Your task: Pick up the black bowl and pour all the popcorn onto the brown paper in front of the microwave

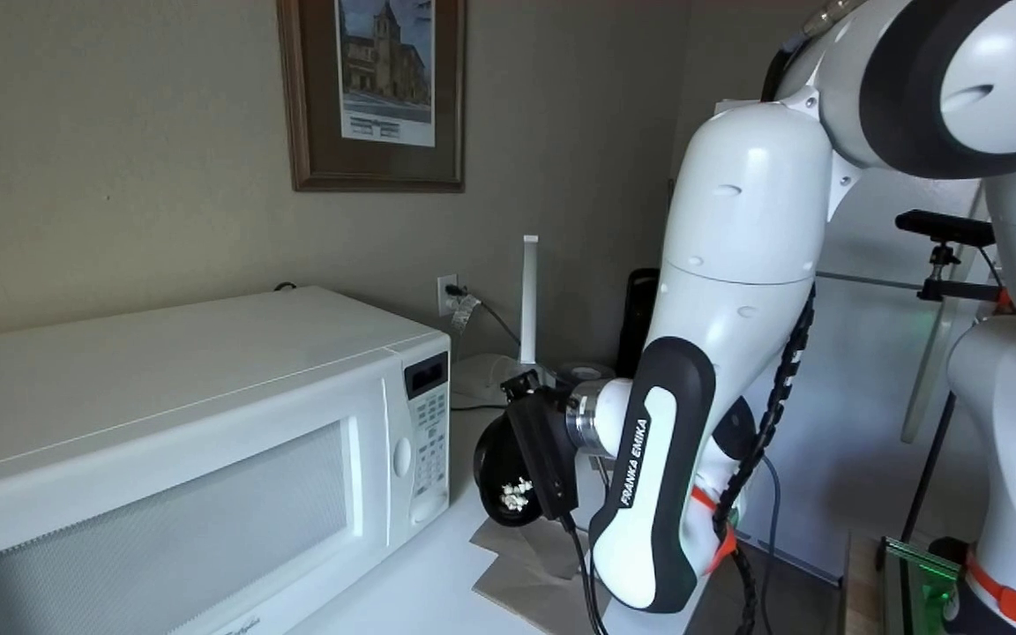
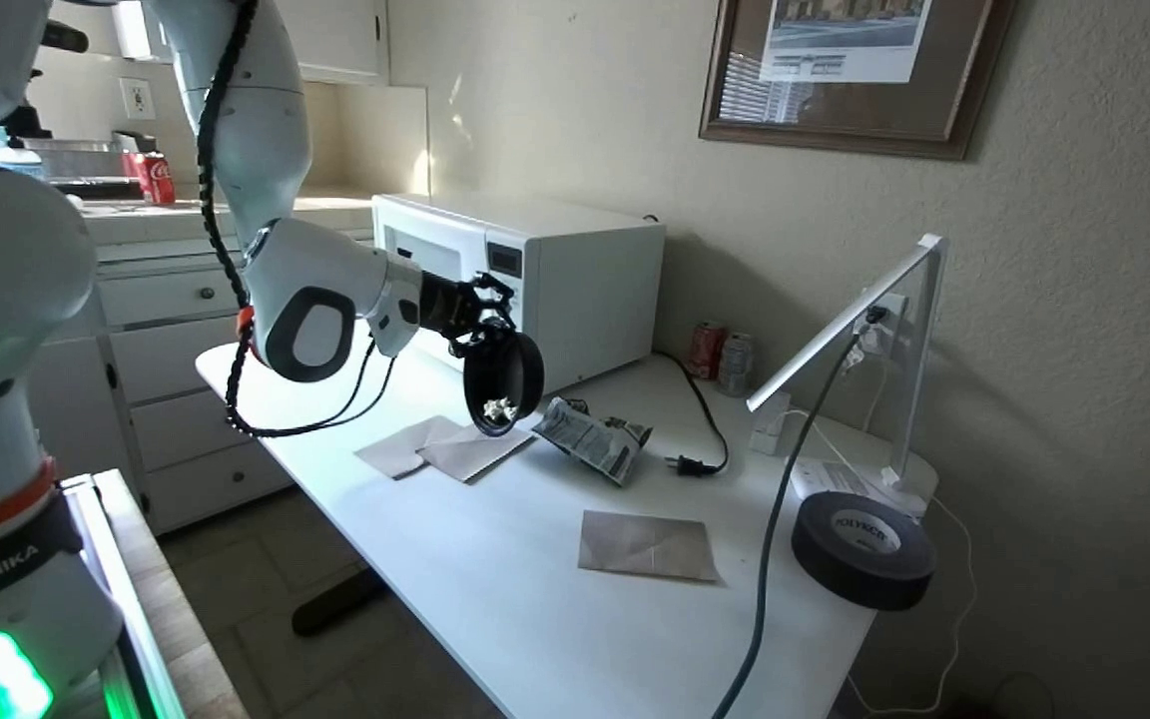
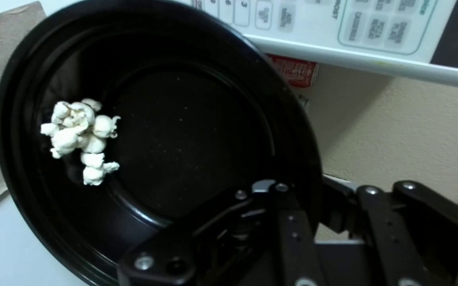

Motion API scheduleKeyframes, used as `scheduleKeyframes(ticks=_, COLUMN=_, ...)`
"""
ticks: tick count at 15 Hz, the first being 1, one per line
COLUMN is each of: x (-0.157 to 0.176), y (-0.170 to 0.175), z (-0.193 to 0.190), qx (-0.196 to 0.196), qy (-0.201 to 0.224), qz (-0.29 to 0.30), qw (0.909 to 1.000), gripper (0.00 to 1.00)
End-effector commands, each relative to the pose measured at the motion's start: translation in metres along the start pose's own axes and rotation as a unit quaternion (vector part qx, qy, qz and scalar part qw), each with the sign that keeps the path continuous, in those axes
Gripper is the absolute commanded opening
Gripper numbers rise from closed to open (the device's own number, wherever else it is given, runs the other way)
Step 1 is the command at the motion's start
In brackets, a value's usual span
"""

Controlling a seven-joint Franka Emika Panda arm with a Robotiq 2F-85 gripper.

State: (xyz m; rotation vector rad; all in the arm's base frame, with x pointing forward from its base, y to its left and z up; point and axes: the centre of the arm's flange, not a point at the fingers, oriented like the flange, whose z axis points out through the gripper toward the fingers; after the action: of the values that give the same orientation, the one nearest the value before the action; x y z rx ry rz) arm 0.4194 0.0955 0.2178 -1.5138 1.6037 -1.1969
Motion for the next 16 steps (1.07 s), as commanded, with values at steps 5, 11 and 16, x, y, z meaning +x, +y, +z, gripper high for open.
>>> scheduleKeyframes(ticks=5, x=0.003, y=-0.006, z=-0.005, qx=0.022, qy=-0.028, qz=0.031, qw=0.9989, gripper=0.01)
scheduleKeyframes(ticks=11, x=0.003, y=-0.014, z=-0.003, qx=0.025, qy=-0.034, qz=0.044, qw=0.9982, gripper=0.01)
scheduleKeyframes(ticks=16, x=0.006, y=-0.01, z=-0.003, qx=0.032, qy=-0.033, qz=0.047, qw=0.9979, gripper=0.01)
